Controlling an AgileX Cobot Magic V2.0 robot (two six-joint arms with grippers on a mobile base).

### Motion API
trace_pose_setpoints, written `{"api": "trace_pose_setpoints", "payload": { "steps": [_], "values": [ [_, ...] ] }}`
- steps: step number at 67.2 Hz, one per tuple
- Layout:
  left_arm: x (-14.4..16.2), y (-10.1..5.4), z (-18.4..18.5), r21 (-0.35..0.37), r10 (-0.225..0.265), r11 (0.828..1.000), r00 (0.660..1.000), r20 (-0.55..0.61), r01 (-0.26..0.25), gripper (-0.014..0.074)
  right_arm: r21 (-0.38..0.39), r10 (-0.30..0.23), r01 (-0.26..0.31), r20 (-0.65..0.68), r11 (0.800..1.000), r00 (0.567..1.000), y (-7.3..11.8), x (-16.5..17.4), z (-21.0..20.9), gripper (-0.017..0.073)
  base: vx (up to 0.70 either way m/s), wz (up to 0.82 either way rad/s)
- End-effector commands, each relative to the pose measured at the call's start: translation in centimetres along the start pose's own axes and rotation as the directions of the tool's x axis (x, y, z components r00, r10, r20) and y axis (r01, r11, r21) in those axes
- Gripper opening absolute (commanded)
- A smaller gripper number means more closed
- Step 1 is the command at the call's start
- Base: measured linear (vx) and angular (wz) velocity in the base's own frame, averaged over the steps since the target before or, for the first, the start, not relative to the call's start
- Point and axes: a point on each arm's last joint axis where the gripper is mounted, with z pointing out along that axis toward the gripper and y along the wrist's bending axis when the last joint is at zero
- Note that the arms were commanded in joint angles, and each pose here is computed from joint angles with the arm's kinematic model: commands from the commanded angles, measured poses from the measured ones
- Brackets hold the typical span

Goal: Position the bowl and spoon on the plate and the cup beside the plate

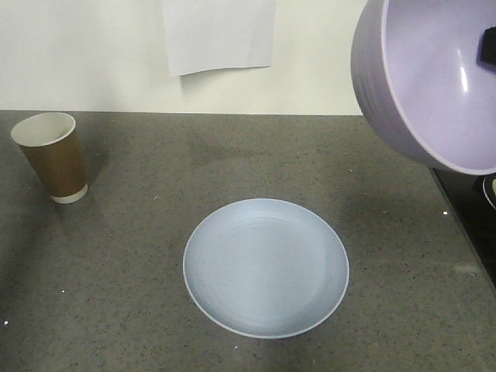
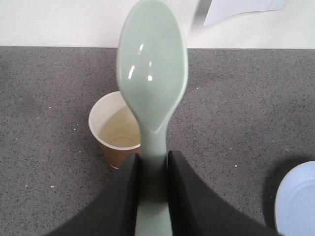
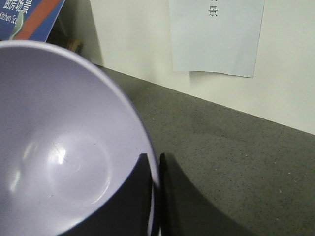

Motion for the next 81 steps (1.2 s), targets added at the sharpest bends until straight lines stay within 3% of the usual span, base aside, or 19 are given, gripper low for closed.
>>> {"api": "trace_pose_setpoints", "payload": {
  "steps": [1,81],
  "values": [
    [-0.93,-0.68,-1.73,0.018,0.001,1.0,0.994,0.105,-0.002,-0.0006,-0.004,-0.011,0.011,0.092,1.0,0.996,0.7,-1.34,-0.72,-0.0006,0.0,0.0],
    [-0.93,-0.68,-1.73,0.018,0.001,1.0,0.994,0.105,-0.002,-0.0006,-0.004,-0.011,0.011,0.092,1.0,0.996,0.7,-1.34,-0.72,-0.0006,0.0,0.0]
  ]
}}
